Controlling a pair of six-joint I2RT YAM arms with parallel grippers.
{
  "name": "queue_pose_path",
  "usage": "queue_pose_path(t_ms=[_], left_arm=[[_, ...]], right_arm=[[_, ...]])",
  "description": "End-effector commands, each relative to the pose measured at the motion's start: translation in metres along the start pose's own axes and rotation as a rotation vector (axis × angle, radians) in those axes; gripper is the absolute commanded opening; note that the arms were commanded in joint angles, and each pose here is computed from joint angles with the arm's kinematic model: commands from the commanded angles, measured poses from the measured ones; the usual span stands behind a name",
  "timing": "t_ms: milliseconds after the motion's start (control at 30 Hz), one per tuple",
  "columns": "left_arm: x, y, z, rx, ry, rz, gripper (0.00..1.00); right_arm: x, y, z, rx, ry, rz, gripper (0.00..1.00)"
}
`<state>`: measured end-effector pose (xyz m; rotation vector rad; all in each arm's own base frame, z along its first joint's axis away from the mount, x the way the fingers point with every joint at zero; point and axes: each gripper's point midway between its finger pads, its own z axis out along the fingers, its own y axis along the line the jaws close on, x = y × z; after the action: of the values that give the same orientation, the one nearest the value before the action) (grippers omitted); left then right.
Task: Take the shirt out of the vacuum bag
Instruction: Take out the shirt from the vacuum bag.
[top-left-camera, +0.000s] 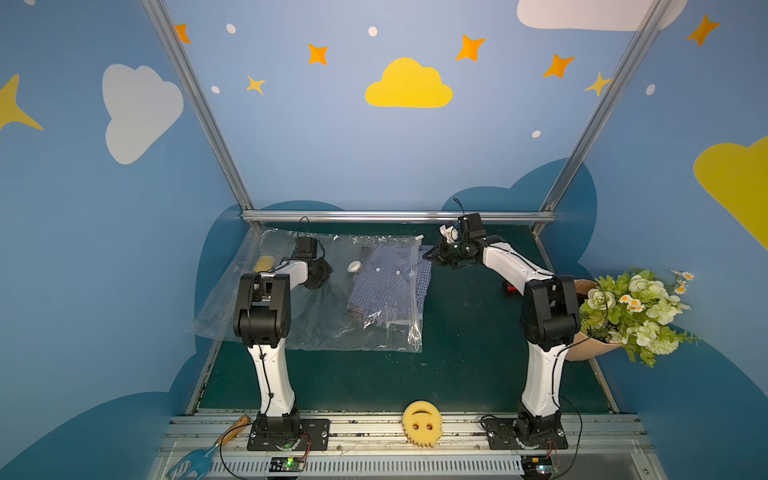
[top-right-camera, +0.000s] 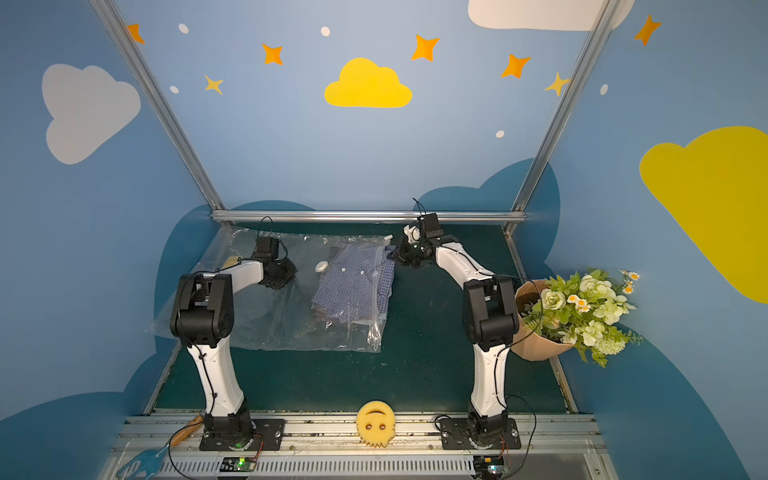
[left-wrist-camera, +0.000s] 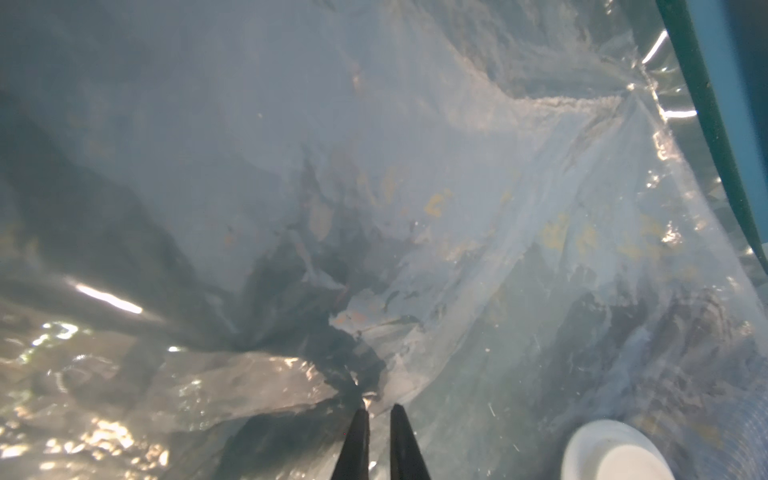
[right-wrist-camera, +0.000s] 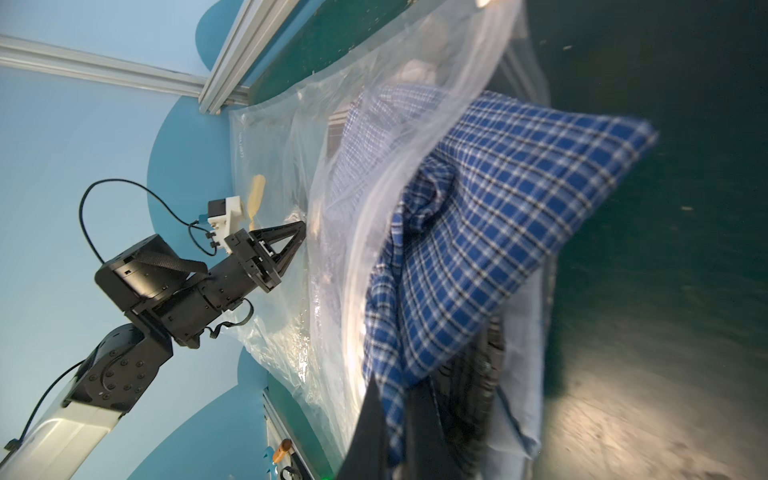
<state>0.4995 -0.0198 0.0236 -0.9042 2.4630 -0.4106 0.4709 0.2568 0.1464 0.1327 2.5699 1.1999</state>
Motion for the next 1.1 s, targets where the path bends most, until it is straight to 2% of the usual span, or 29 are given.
queue_pose_path(t_ms=[0, 167, 567, 1067], left_arm=[[0.019, 0.022, 0.014, -0.068, 0.065, -0.015, 0.13], [0.018, 0.022, 0.014, -0.067, 0.065, -0.014, 0.13], [0.02, 0.02, 0.015, -0.06, 0.073, -0.008, 0.13], [0.019, 0.019, 0.014, -0.056, 0.072, -0.006, 0.13]], right_arm=[[-0.006, 0.001, -0.023, 0.001, -0.027, -0.016, 0.0], [-0.014, -0.018, -0.049, 0.047, -0.046, -0.007, 0.0], [-0.037, -0.109, -0.1, 0.23, -0.067, 0.053, 0.0], [-0.09, -0.184, -0.123, 0.337, -0.102, 0.092, 0.0]])
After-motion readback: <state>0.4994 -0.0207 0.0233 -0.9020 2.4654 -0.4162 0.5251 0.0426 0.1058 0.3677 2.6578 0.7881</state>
